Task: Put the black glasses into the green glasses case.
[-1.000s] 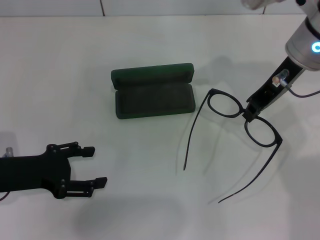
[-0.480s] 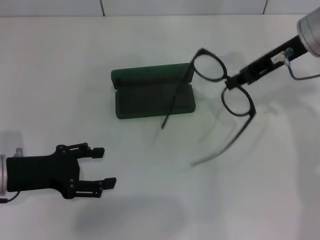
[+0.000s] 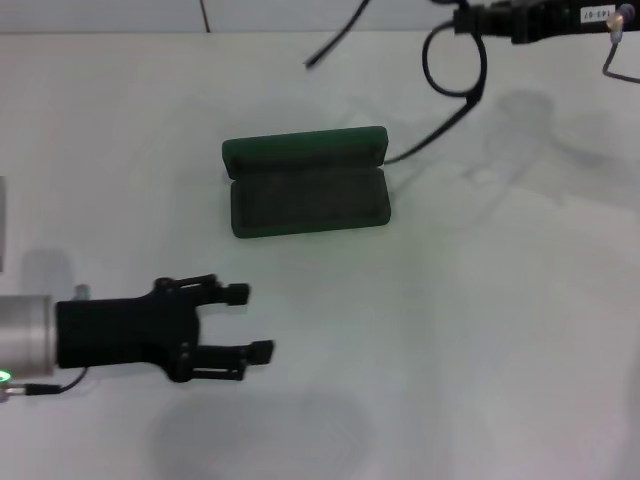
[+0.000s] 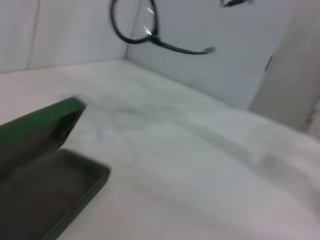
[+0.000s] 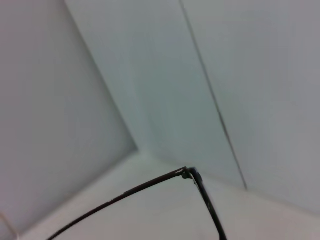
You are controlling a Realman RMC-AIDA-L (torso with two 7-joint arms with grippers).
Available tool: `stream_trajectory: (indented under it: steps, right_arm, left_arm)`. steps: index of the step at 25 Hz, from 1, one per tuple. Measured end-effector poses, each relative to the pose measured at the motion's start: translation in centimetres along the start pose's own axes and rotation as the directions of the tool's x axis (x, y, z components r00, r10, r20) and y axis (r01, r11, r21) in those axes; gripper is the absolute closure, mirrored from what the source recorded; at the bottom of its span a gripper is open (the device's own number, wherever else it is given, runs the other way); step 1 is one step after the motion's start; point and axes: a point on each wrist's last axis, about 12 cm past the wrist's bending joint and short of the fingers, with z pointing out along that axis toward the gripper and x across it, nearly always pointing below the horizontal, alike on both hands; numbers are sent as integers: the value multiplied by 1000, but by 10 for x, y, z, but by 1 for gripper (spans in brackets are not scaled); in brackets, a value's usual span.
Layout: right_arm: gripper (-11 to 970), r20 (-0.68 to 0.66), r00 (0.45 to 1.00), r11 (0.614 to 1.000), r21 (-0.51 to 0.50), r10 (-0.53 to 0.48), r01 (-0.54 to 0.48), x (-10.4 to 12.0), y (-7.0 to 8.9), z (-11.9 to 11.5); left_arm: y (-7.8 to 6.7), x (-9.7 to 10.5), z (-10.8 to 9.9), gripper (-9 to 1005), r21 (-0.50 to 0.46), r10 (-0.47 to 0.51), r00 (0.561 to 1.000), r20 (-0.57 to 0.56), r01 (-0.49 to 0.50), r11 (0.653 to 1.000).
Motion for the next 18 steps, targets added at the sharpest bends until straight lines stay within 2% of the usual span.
stream_trajectory:
  steps: [3, 8, 10, 13, 18]
  right_arm:
    - [921, 82, 997, 1000, -22, -12, 14, 7, -4, 3]
    - [921, 133, 991, 998, -56, -9, 17, 16, -4, 12]
    - [921, 135, 991, 998, -65, -7, 16, 19, -3, 16]
    - [921, 127, 992, 997, -79, -8, 18, 22, -1, 21]
    - [921, 140, 990, 992, -121, -8, 25, 30, 3, 31]
  left_arm:
    - [2, -6, 20, 146, 50, -21, 1000, 20, 20, 999]
    - [6, -19, 53, 152, 88, -17, 1000, 20, 15, 996]
    - [8, -24, 62, 155, 103, -13, 1000, 13, 11, 995]
    - [12, -30, 68, 159, 76, -4, 999, 50, 0, 997]
    - [9, -35, 73, 322, 60, 7, 984, 180, -18, 998]
